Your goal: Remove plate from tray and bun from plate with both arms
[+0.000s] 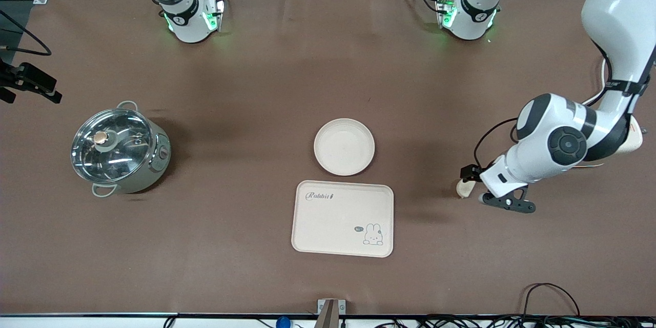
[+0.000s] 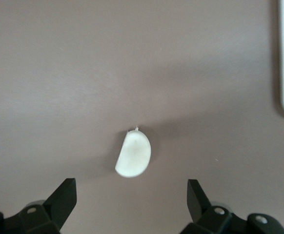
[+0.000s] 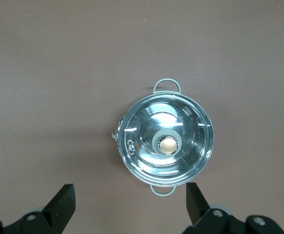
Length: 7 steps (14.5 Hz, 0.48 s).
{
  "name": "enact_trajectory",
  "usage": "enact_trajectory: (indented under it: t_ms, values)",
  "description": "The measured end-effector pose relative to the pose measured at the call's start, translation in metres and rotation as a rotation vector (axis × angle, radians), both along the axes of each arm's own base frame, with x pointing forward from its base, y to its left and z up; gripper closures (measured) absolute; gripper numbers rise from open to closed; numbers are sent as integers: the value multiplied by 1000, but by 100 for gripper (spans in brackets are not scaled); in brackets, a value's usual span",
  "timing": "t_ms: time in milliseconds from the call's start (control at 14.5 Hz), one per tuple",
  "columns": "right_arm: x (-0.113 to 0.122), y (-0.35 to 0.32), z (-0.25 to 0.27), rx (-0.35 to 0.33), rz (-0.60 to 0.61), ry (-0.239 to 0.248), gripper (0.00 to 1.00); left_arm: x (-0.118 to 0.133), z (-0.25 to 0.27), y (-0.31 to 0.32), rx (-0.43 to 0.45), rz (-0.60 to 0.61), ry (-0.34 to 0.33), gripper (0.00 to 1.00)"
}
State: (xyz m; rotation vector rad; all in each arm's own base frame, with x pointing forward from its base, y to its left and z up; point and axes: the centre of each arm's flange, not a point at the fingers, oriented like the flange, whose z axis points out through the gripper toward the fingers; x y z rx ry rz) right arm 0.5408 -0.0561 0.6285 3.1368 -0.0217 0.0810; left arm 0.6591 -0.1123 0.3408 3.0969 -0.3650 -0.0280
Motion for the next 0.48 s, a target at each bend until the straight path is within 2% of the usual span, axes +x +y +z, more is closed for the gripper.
enact_trajectory:
  t_ms: [138, 277, 484]
  values:
    - [0, 2, 0, 0, 3, 0, 0, 4, 81, -4, 28, 17, 19, 0]
    - [0, 3, 0, 0, 5, -1, 0, -4, 155, -4, 38, 37, 29, 0]
    - [0, 3, 0, 0, 5, 0, 0, -19, 216, -3, 39, 63, -10, 0]
